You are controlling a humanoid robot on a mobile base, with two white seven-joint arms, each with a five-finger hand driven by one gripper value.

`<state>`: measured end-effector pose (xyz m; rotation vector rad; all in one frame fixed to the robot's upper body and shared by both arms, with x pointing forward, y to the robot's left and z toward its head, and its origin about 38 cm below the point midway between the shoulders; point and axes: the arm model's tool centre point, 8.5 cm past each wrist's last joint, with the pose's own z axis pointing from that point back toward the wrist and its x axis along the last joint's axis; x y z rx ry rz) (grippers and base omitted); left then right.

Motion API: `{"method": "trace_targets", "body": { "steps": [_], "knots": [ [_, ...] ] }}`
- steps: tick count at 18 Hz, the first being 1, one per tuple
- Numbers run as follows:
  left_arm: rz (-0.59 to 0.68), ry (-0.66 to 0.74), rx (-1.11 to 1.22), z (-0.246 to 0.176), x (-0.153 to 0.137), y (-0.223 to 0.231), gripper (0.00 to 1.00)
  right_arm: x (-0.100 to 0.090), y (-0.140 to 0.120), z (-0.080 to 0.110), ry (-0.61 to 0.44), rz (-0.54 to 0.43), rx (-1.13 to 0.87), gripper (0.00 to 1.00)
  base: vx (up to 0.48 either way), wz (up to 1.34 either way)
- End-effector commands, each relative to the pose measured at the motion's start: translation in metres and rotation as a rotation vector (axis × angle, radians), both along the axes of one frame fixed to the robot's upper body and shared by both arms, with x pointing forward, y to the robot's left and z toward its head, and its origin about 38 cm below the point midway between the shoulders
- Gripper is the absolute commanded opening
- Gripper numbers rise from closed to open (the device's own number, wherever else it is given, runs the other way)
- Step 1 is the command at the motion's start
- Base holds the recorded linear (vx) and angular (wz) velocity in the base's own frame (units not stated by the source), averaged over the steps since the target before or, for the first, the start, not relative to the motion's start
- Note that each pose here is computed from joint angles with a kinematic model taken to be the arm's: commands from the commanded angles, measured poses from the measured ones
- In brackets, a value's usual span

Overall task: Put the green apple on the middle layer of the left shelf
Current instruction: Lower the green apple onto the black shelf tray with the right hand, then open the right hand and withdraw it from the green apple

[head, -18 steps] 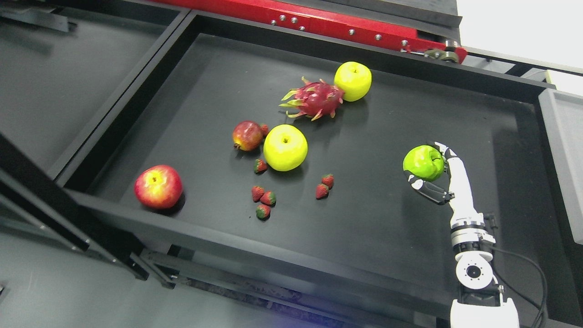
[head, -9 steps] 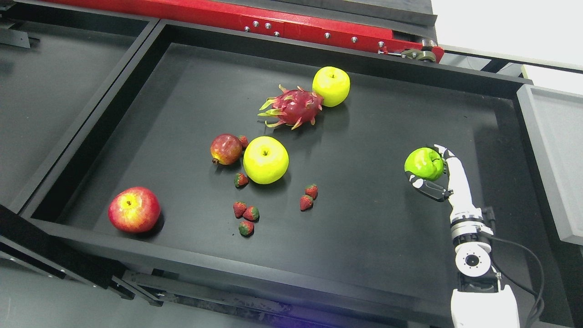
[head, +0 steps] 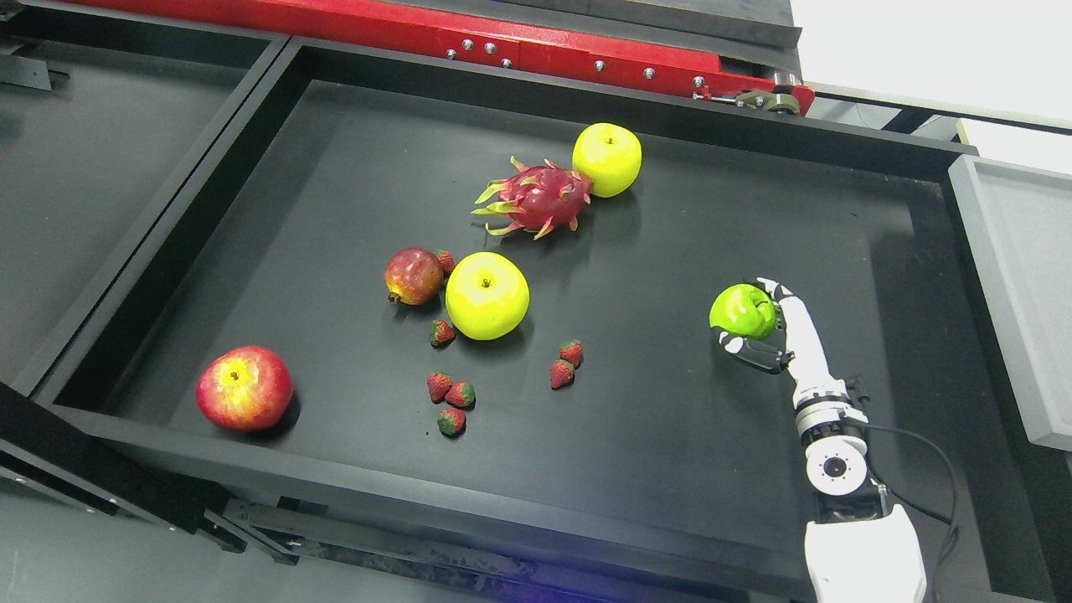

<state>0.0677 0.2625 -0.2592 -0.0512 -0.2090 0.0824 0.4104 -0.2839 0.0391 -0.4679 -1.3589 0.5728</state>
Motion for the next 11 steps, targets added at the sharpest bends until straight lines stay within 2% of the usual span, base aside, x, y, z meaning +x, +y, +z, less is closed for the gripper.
{"method": "trace_targets", "body": {
  "steps": [1,3,5,7,9,11],
  "knots": [
    [-0.001,-0.001,0.018,0.001,0.000,0.011,1.00,-0.003,0.006,-0.033,0.102,-0.022,0.063,1.00,0.000,0.00],
    [0.001,0.000,0.017,0.001,0.000,0.011,1.00,-0.003,0.007,-0.025,0.059,-0.014,0.121,1.00,0.000,0.00],
    [0.001,-0.001,0.018,0.001,0.000,0.011,1.00,-0.003,-0.003,-0.007,-0.018,-0.036,0.196,1.00,0.000,0.00],
    [0.001,-0.001,0.018,0.001,0.000,0.011,1.00,-0.004,-0.011,0.012,-0.087,-0.065,0.268,1.00,0.000,0.00],
    [0.001,-0.001,0.018,0.001,0.000,0.011,1.00,-0.007,-0.020,0.041,-0.182,-0.086,0.311,1.00,0.000,0.00],
    [0.001,-0.001,0.018,0.001,0.000,0.011,1.00,-0.014,-0.015,0.060,-0.244,-0.079,0.333,1.00,0.000,0.00]
  ]
}}
